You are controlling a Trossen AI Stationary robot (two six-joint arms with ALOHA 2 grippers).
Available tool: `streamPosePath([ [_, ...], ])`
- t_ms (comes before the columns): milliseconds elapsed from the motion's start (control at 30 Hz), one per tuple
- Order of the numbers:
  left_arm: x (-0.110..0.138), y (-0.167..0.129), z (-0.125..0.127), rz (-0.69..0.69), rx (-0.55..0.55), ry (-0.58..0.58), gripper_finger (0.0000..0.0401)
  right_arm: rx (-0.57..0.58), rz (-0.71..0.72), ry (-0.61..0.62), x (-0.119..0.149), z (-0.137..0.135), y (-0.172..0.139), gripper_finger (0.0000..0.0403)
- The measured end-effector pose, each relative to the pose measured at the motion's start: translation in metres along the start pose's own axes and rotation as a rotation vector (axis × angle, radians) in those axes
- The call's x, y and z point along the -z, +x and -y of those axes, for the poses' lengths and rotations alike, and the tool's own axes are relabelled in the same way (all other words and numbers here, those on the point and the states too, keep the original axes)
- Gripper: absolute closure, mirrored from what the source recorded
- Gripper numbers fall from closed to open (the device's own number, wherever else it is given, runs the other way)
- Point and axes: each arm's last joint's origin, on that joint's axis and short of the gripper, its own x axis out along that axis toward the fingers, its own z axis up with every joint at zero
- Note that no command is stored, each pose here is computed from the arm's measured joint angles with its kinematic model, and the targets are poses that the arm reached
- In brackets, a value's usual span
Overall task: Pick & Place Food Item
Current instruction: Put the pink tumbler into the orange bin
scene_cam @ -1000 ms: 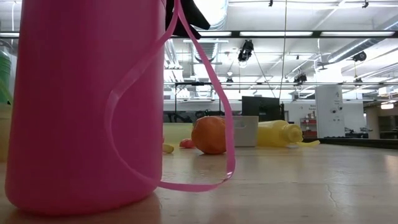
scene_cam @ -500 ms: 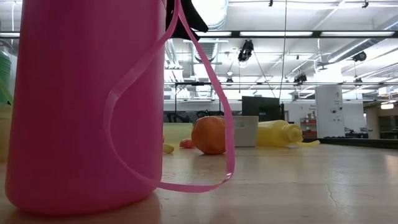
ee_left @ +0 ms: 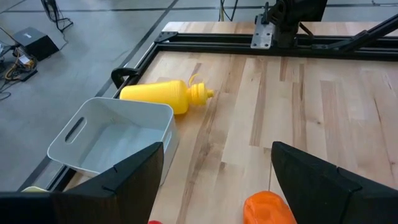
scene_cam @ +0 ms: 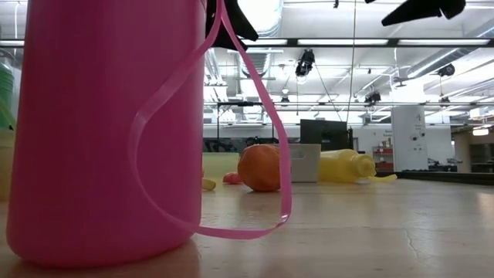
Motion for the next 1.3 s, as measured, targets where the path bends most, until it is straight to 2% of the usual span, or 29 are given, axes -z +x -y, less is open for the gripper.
streamPosePath([
  [133,0.0,0.0,0.0,0.0,0.0,0.0,0.0097,-0.021,0.01,0.065,0.001,0.019,-0.002,0.0039],
  [333,0.0,0.0,0.0,0.0,0.0,-0.003,0.0097,-0.084,-0.039,0.321,-0.007,0.03,-0.008,0.0039],
  [433,0.0,0.0,0.0,0.0,0.0,-0.003,0.0097,-0.106,-0.079,0.369,-0.009,0.032,-0.009,0.0039],
  [700,0.0,0.0,0.0,-0.001,0.0,-0.002,0.0097,-0.125,-0.125,0.355,-0.008,0.032,-0.009,0.0039],
  [1100,0.0,0.0,0.0,-0.001,0.0,-0.002,0.0098,-0.139,-0.119,0.136,-0.007,0.031,-0.009,0.0039],
  [1300,0.0,0.0,0.0,0.0,0.0,-0.025,0.0098,-0.142,-0.114,0.065,-0.007,0.031,-0.009,0.0039],
])
